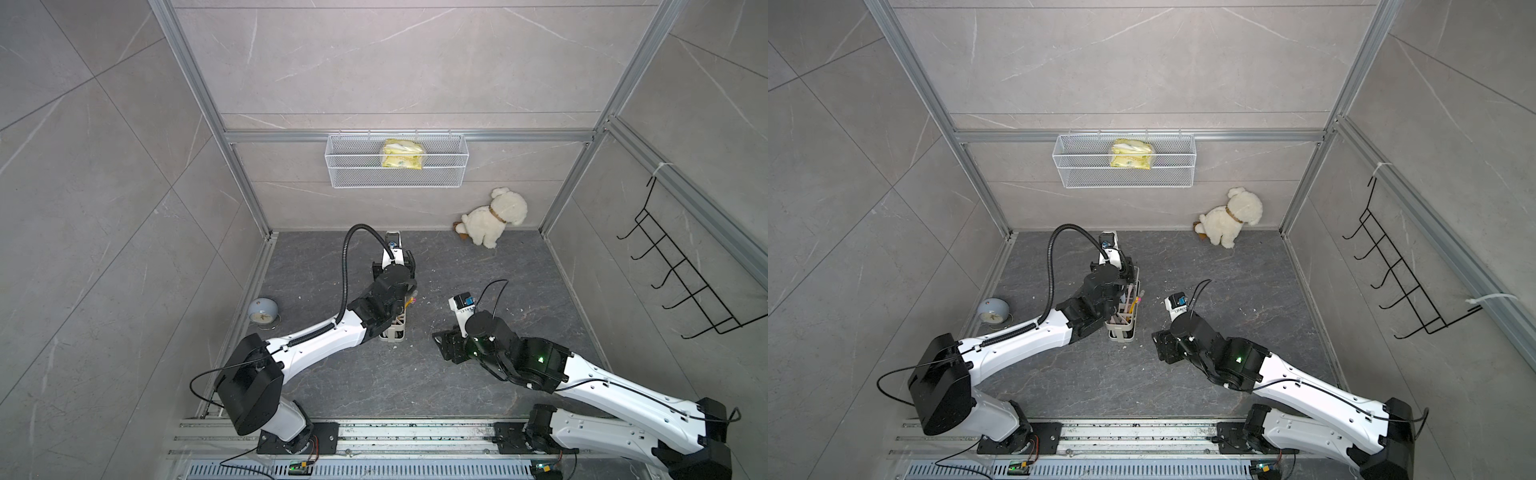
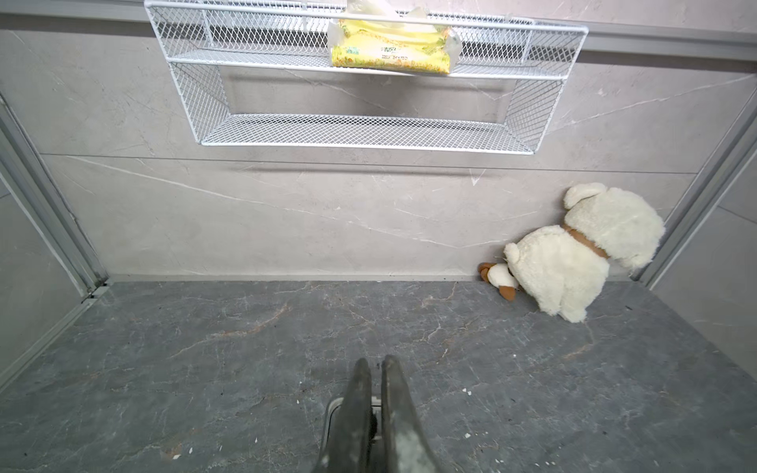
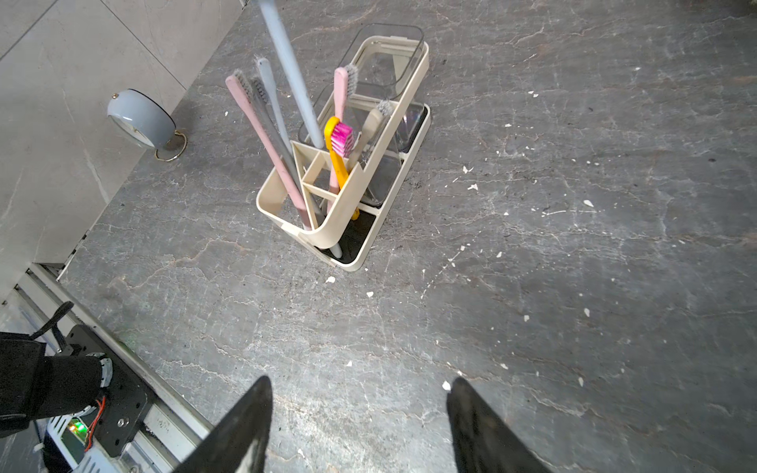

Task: Place the toothbrush into the toothbrush holder
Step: Place the toothbrush in the toothbrush holder.

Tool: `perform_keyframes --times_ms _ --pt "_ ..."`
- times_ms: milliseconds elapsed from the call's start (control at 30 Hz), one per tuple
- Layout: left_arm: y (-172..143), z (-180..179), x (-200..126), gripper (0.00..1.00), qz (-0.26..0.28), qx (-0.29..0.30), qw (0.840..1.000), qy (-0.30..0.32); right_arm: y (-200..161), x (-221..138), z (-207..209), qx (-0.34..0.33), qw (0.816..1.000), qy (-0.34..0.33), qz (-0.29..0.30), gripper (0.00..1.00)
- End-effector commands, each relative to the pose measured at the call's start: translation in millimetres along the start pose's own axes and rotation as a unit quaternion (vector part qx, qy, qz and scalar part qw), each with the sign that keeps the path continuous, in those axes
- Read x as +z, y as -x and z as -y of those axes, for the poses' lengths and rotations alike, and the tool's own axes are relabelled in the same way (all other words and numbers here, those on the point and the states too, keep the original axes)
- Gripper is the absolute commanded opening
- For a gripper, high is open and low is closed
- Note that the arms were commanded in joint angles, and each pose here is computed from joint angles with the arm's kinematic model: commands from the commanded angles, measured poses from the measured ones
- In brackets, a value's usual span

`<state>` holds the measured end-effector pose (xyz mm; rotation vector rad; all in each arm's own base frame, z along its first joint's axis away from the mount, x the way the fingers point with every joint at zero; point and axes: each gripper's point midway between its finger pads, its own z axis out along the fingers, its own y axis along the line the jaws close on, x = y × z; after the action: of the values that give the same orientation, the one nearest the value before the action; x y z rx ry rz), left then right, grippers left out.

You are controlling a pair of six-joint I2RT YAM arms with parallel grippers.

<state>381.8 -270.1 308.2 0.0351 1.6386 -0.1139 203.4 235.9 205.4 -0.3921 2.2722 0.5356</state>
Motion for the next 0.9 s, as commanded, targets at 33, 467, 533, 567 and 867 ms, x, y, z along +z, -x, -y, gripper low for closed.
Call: perform_keyframes --times_ms 33,467,533,567,867 --pt "18 -4 1 0.0 0.042 -0.011 0.999 0.014 -3 3 9 -0.012 1.0 -0.018 -0.001 0.69" --pt "-11 -16 -4 0.0 0.027 -0.014 0.999 0.023 -6 8 13 -0.003 1.0 -0.02 -0.002 0.69" --pt "-11 -19 -6 0.0 0.029 -0.019 0.999 0.024 -6 7 13 -0.002 1.0 -0.02 -0.002 0.69" --pt "-9 -20 -8 0.0 0.03 -0.021 0.999 0.024 -6 7 14 -0.002 1.0 -0.02 -0.001 0.69" --pt "35 -24 -24 0.0 0.072 -0.044 0.996 0.003 -8 9 16 0.0 1.0 -0.024 -0.003 0.69"
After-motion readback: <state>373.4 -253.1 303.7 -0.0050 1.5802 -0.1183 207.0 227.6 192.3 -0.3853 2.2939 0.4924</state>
